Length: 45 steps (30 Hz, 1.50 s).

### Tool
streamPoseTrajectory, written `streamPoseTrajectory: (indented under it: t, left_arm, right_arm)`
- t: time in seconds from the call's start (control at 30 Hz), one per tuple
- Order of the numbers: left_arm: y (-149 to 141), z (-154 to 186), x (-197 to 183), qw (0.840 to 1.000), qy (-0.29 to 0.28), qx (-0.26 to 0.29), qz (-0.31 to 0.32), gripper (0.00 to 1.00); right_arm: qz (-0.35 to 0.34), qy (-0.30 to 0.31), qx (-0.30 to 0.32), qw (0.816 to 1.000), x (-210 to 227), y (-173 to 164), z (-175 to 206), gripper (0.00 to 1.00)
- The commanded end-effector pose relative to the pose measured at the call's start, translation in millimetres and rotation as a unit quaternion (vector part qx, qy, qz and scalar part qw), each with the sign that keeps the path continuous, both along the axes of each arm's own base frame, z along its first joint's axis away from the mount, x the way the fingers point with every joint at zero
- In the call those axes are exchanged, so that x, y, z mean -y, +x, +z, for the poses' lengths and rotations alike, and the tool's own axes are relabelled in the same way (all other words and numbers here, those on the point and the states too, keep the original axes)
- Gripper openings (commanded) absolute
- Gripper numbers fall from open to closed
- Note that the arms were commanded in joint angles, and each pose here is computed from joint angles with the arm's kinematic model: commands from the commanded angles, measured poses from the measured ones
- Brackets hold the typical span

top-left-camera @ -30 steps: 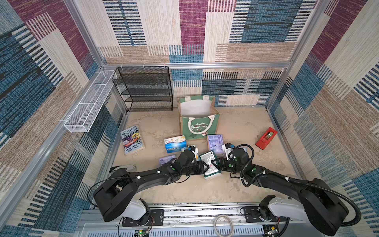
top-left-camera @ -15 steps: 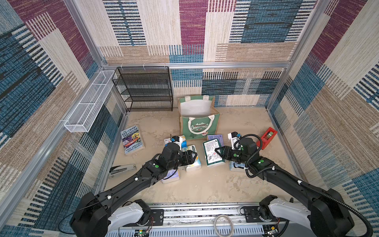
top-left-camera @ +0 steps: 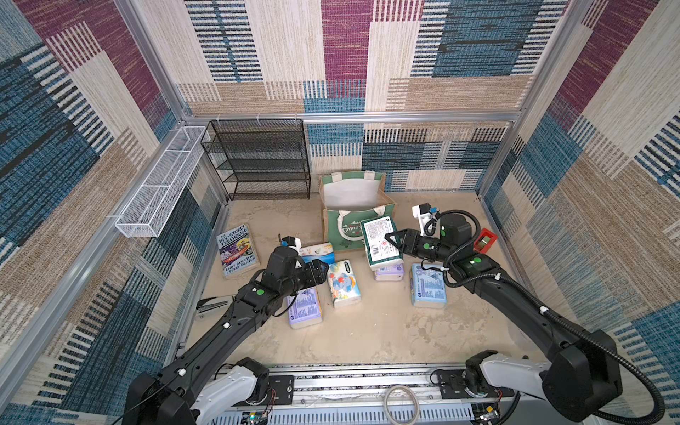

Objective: Put tissues into the canvas bag
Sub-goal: Pick up the pack of facial tissues from the center of the board, then place the pack of facial tissues in the canvas bag.

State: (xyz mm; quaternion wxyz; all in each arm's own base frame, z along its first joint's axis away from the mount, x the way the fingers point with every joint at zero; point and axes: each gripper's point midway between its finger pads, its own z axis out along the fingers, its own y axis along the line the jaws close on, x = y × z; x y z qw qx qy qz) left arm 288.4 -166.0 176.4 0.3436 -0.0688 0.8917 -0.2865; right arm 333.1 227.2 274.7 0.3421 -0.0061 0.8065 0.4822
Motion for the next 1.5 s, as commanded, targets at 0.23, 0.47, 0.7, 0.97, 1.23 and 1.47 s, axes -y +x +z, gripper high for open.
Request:
streamPoseTrajectory:
  t: [0.23, 0.47, 0.7, 0.97, 1.23, 1.47]
  left_arm:
    - [0.0, -9.0, -15.0, 1.000, 0.005, -0.013, -0.002, 0.81]
    - [-3.8, -13.5, -27.1, 0.999, 0.029, -0.013, 0.008, 0.81]
    - [-8.9, -23.9, -38.2, 0.999, 0.040, -0.021, 0.021, 0.83]
    - [-13.1, -34.1, -42.8, 0.998, 0.039, -0.033, 0.024, 0.83]
    - [-15.4, -37.4, -51.4, 0.998, 0.044, -0.038, 0.035, 0.84]
    - [-16.5, -37.4, -60.8, 0.997, 0.044, -0.040, 0.048, 0.84]
  right_arm:
    - [0.028, 0.043, 0.014, 0.999, -25.2, 41.5, 55.1, 0.38]
    - [0.034, 0.062, 0.013, 0.997, -45.3, 86.9, 76.7, 0.37]
    - [0.035, 0.068, -0.005, 0.997, -64.9, 135.0, 72.8, 0.35]
    - [0.029, 0.067, -0.018, 0.997, -86.8, 186.5, 60.7, 0.35]
    - [0.027, 0.059, -0.052, 0.997, -107.3, 211.7, 29.1, 0.34]
    - [0.015, 0.045, -0.074, 0.996, -110.5, 217.1, 0.6, 0.34]
